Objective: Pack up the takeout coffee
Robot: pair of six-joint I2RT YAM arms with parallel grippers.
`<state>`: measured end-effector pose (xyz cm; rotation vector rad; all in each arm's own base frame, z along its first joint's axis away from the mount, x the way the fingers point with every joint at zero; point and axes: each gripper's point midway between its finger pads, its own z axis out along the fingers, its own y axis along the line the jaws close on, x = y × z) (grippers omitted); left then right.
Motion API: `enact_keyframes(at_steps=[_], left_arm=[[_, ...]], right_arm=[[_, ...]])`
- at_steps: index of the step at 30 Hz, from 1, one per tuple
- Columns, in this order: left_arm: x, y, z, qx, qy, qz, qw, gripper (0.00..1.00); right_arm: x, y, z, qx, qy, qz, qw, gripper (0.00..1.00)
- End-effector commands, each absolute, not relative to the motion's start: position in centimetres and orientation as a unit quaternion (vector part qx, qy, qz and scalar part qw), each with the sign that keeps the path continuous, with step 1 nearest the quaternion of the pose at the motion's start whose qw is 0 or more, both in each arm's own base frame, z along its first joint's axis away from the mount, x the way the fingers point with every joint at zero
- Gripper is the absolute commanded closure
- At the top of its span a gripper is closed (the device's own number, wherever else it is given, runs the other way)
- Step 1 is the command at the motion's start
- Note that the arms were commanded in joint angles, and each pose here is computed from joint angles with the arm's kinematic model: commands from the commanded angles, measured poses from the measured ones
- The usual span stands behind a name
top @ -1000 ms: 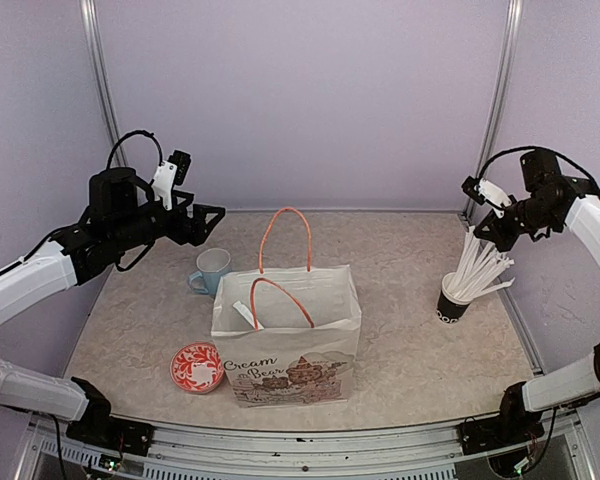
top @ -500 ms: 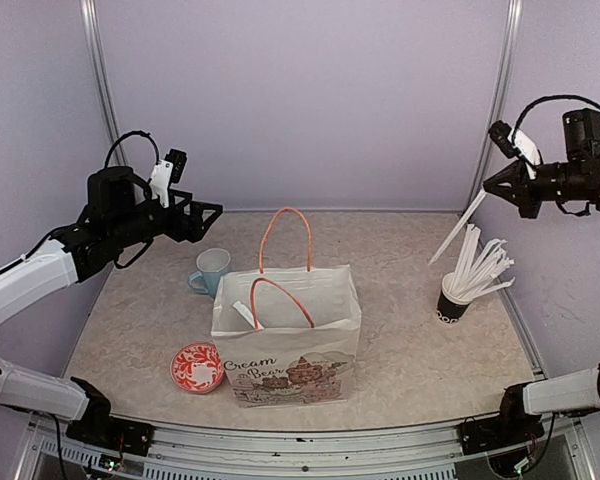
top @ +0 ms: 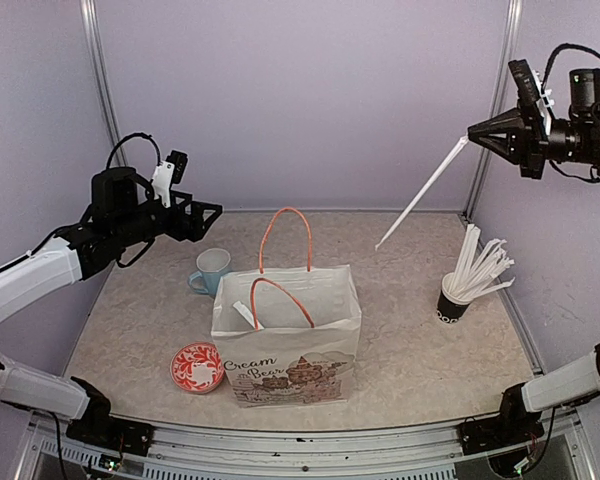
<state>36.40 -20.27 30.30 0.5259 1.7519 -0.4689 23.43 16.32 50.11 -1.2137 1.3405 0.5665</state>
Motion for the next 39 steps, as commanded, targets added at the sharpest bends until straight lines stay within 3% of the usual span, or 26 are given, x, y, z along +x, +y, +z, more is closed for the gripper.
enact_keyframes(at_steps=[1,9,30,33,37,39], left_arm=[[37.0,-19.8,30.1,0.221,0.751,-0.200,0.589,0.08],[37.4,-19.5,29.6,0.218,0.756,-0.197,0.585,0.08],[37.7,-19.3,29.0,0.219,0.762,-0.201,0.576,0.08],[37.7,-19.3,28.8,0.219,0.764,-0.201,0.573,0.08],[37.8,-19.6,28.5,0.224,0.765,-0.208,0.568,0.08],[37.8,-19.7,28.4,0.225,0.766,-0.209,0.564,0.08]], right_arm=[[20.8,19.4,51.1,-0.558,0.523,0.327,0.555,1.00],[20.8,23.7,48.8,-0.597,0.516,0.348,0.507,1.00],[18.4,37.0,37.8,-0.736,0.501,0.263,0.371,1.00],[16.5,39.7,37.2,-0.758,0.471,0.279,0.354,0.79],[15.0,42.3,38.0,-0.766,0.443,0.303,0.354,0.70],[15.4,42.4,39.0,-0.764,0.438,0.296,0.370,0.57]])
